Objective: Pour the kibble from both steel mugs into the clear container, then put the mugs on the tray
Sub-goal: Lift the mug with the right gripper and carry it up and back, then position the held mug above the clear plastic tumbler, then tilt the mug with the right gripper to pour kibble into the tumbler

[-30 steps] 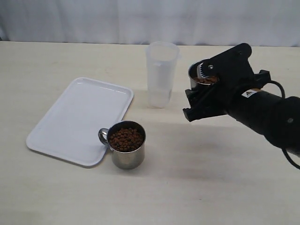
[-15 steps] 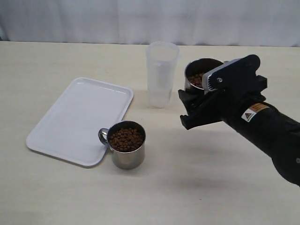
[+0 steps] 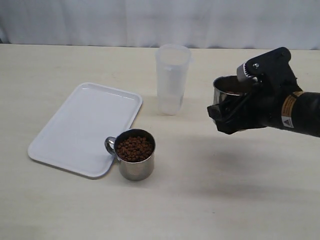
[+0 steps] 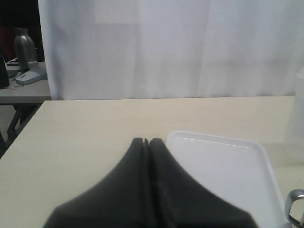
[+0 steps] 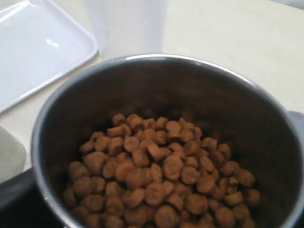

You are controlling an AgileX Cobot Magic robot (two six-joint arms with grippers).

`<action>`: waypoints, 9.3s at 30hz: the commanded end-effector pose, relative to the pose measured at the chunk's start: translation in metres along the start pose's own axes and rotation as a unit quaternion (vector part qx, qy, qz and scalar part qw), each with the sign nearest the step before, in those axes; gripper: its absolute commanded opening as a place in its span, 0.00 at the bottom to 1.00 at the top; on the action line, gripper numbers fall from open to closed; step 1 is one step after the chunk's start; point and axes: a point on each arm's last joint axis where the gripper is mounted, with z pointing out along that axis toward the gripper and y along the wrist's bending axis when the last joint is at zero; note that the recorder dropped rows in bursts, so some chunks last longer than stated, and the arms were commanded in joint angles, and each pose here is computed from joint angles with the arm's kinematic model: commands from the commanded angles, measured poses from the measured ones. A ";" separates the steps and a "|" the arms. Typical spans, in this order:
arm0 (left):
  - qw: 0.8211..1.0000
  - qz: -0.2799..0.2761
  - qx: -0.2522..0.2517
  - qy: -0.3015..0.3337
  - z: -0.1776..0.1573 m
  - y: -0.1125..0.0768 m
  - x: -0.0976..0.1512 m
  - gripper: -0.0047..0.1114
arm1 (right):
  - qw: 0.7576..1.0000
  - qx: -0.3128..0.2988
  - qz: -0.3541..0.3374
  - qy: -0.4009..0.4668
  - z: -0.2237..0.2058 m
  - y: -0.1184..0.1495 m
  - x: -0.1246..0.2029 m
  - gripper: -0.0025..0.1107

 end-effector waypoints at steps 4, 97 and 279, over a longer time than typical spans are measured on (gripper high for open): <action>1.000 -0.006 0.002 -0.006 0.000 0.000 -0.001 0.04 | 1.000 0.006 -0.016 -0.008 -0.003 -0.003 -0.009 0.06; 1.000 -0.006 0.002 -0.002 0.000 0.000 0.000 0.04 | 0.794 0.264 -0.546 0.036 0.085 0.024 -0.139 0.06; 1.000 -0.006 0.002 -0.003 0.000 0.000 0.000 0.04 | 0.339 0.225 -0.899 0.161 0.093 0.048 -0.161 0.06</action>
